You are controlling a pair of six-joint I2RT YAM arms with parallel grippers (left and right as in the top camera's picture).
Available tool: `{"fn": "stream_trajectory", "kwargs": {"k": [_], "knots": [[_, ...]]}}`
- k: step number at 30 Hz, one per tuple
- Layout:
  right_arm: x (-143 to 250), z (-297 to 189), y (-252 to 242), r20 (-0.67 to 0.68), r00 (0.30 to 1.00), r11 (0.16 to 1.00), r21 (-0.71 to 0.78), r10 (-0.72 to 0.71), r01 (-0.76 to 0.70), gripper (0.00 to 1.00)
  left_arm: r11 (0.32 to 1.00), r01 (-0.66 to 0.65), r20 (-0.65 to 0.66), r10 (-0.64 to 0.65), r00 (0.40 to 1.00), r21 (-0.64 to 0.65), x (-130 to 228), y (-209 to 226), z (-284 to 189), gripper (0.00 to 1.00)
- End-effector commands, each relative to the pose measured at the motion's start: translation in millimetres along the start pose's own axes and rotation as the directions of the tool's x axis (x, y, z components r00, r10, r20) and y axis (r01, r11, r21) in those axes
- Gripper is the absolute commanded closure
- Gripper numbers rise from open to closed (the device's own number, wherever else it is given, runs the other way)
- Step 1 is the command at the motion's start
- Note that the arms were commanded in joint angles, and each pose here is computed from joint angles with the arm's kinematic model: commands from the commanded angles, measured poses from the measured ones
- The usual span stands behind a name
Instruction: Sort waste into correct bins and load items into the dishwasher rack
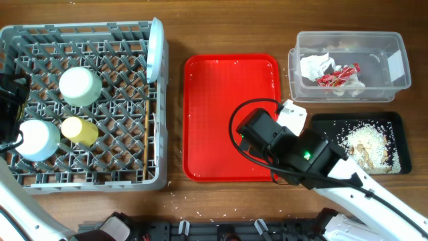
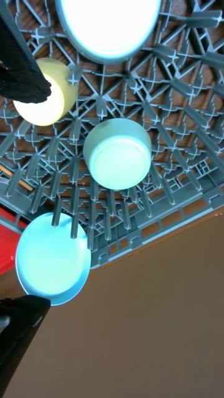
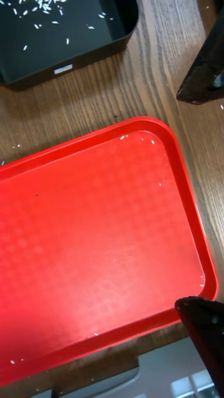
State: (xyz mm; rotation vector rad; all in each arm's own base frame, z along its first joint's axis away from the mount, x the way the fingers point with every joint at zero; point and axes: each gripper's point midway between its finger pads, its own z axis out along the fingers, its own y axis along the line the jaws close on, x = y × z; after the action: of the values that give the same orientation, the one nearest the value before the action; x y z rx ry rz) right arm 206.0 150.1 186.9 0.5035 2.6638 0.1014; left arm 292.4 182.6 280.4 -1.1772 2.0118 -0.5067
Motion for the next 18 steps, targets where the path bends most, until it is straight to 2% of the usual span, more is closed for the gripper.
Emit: {"fn": "stream_trajectory", "kwargs": {"k": [1, 4, 5, 8, 11, 13, 18], "knots": [[-24, -19, -8, 0.15, 0.988, 0.998, -0.048, -0.027, 0.035, 0.0, 1.0, 0.008, 0.003, -0.008, 1.0, -0.004, -1, 2, 0, 0.0], [-42, -35, -7, 0.308, 0.95, 0.978, -0.171, -0.058, 0.115, 0.0, 1.0, 0.009, 0.003, -0.009, 1.0, -0.004, -1, 2, 0, 0.0], [-45, -32, -14, 0.362, 0.932, 0.958, -0.259, -0.022, 0.123, 0.0, 1.0, 0.008, 0.003, -0.008, 1.0, -0.004, -1, 2, 0, 0.0], [-44, -10, -30, 0.383, 0.918, 0.919, -0.389, 0.101, 0.061, 0.0, 1.0, 0.009, 0.003, -0.009, 1.0, -0.004, -1, 2, 0, 0.0], [-47, 10, -37, 0.468, 0.868, 0.844, -0.523, 0.166, 0.12, 0.0, 1.0, 0.008, 0.003, -0.008, 1.0, -0.004, -1, 2, 0, 0.0], [-48, 15, -42, 0.539, 0.818, 0.806, -0.566, 0.201, 0.174, 0.0, 1.0, 0.008, 0.003, -0.008, 1.0, -0.004, -1, 2, 0, 0.0], [-47, 29, -66, 0.617, 0.718, 0.772, -0.61, 0.323, 0.177, 0.0, 1.0, 0.008, 0.003, -0.008, 1.0, -0.004, -1, 2, 0, 0.0]]}}
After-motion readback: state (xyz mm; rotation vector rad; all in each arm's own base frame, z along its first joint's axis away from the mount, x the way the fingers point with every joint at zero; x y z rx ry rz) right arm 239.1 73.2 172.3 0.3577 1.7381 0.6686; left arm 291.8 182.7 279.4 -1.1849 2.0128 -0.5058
